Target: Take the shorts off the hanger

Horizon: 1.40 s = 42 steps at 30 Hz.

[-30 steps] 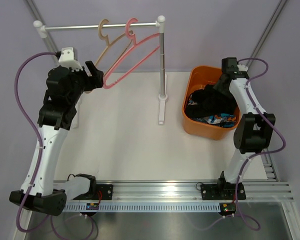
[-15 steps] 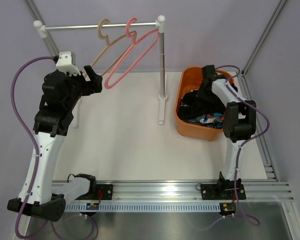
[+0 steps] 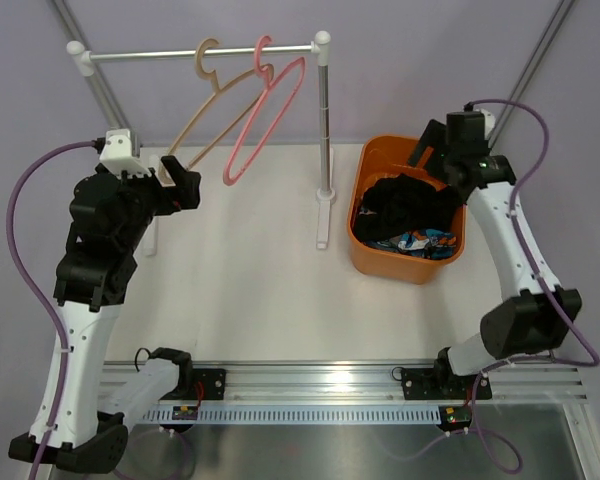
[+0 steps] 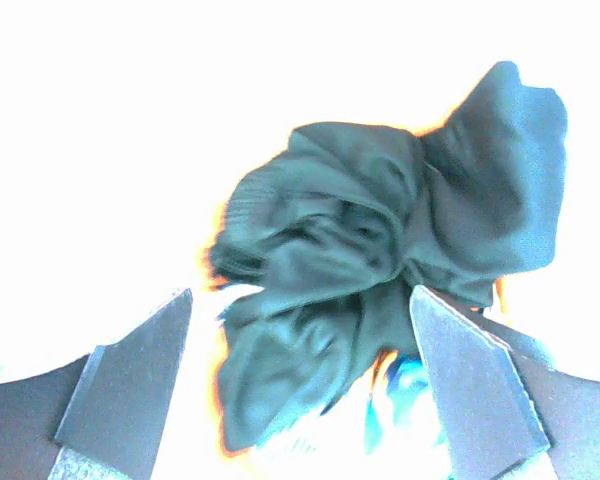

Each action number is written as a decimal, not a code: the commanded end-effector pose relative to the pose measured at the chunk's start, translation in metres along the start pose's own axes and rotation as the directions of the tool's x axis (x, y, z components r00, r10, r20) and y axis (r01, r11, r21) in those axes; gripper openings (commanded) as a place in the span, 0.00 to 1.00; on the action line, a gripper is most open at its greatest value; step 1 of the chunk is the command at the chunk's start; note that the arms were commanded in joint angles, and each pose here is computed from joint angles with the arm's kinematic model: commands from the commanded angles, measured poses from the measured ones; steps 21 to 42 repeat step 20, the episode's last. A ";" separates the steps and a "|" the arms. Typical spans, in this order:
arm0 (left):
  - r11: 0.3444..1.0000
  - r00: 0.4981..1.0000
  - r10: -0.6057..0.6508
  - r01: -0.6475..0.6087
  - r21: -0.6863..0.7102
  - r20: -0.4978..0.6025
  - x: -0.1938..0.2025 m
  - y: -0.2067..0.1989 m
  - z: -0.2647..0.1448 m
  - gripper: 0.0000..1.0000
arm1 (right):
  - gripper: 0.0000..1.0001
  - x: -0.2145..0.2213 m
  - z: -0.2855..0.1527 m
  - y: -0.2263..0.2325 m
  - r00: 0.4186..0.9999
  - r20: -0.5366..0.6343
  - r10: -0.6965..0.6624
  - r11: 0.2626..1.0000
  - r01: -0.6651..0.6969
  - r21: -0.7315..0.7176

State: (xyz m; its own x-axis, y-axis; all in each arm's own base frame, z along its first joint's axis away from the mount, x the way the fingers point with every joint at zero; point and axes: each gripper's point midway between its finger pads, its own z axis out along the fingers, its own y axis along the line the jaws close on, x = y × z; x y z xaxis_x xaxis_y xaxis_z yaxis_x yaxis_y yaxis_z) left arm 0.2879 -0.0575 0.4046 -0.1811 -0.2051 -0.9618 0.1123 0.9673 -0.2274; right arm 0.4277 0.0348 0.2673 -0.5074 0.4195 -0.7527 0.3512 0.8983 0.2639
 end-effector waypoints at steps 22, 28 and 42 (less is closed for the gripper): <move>0.981 0.999 -0.034 0.025 0.190 0.042 0.029 -0.024 -0.049 0.99 | 0.99 0.004 -0.179 -0.021 0.956 0.292 0.012 0.948 0.082 -0.308; 0.981 0.999 -0.034 0.025 0.190 0.042 0.029 -0.024 -0.049 0.99 | 0.99 0.004 -0.179 -0.021 0.956 0.292 0.012 0.948 0.082 -0.308; 0.981 0.999 -0.034 0.025 0.190 0.042 0.029 -0.024 -0.049 0.99 | 0.99 0.004 -0.179 -0.021 0.956 0.292 0.012 0.948 0.082 -0.308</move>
